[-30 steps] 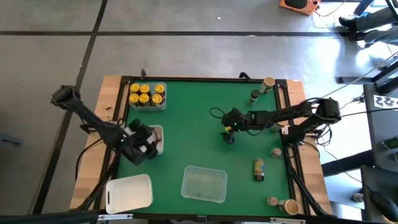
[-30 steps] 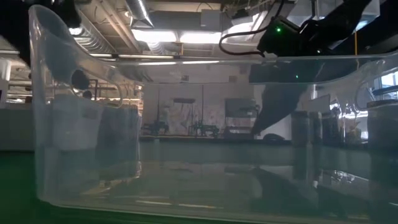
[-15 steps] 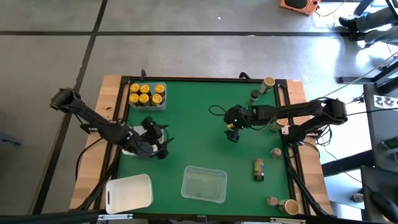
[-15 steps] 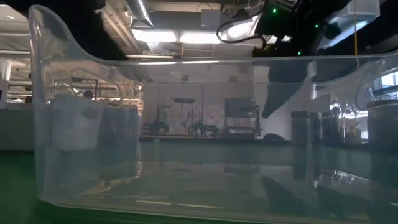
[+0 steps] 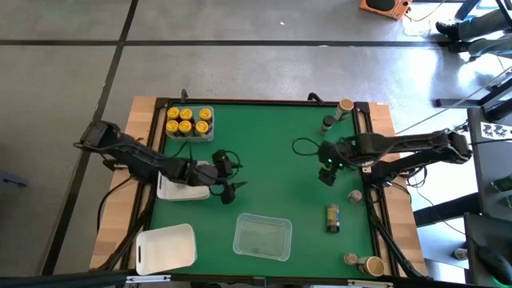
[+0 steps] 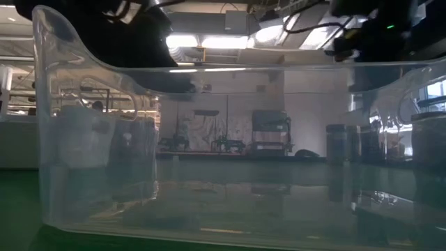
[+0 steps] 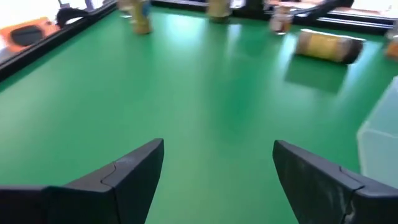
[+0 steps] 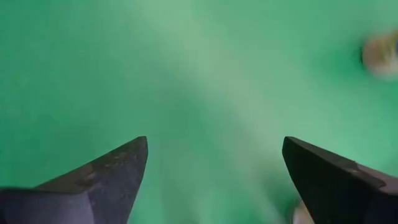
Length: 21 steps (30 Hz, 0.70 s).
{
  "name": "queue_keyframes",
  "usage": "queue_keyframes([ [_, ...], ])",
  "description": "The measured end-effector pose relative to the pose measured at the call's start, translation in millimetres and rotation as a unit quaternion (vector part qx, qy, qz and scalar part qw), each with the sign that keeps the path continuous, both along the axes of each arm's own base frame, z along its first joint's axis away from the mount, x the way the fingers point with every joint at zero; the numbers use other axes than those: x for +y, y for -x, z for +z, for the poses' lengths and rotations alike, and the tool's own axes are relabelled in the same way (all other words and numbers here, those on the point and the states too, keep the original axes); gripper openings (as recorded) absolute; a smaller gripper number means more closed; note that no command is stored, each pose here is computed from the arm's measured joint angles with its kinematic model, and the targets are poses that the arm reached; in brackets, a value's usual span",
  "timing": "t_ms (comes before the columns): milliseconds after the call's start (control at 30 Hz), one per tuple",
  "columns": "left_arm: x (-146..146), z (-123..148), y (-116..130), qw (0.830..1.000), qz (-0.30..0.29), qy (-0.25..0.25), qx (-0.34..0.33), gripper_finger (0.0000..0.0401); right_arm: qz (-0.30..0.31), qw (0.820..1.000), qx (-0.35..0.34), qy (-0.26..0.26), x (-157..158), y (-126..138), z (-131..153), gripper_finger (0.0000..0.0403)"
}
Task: Sort spices by type
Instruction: Put the brown spice bottle into the top white bin
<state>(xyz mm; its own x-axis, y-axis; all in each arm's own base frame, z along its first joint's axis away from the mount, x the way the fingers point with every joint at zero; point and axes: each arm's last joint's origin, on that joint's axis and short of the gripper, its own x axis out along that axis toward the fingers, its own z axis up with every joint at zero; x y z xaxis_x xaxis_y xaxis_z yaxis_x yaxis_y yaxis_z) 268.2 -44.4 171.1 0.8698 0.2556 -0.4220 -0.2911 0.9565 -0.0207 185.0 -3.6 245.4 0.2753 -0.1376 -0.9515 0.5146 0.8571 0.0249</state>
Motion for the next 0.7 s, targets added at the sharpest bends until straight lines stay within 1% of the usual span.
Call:
queue_keyframes([
  [67, -2, -6, -6, 1.000, -0.021, 0.004, -0.006, 0.0301, -0.011, 1.000, 0.024, -0.007, 7, 8, 0, 0.0372],
  [133, -3, -14, -9, 0.999, -0.033, 0.007, 0.003, 0.0301, -0.019, 0.998, 0.050, -0.016, 13, 15, 0, 0.0372],
  [267, -5, -23, -11, 0.999, -0.040, 0.011, 0.018, 0.0301, -0.039, 0.992, 0.105, -0.066, 25, 25, -2, 0.0372],
  [333, -5, -25, -11, 0.999, -0.040, 0.010, 0.021, 0.0301, -0.048, 0.988, 0.122, -0.087, 31, 28, -3, 0.0372],
  [467, -5, -25, -11, 0.999, -0.043, 0.009, 0.023, 0.0301, -0.066, 0.983, 0.140, -0.102, 42, 33, -4, 0.0372],
  [600, -9, -25, -10, 0.998, -0.052, 0.004, 0.027, 0.0301, -0.081, 0.974, 0.165, -0.131, 51, 35, -15, 0.0372],
  [700, -12, -25, -10, 0.998, -0.059, -0.003, 0.028, 0.0301, -0.089, 0.967, 0.196, -0.135, 56, 37, -25, 0.0372],
])
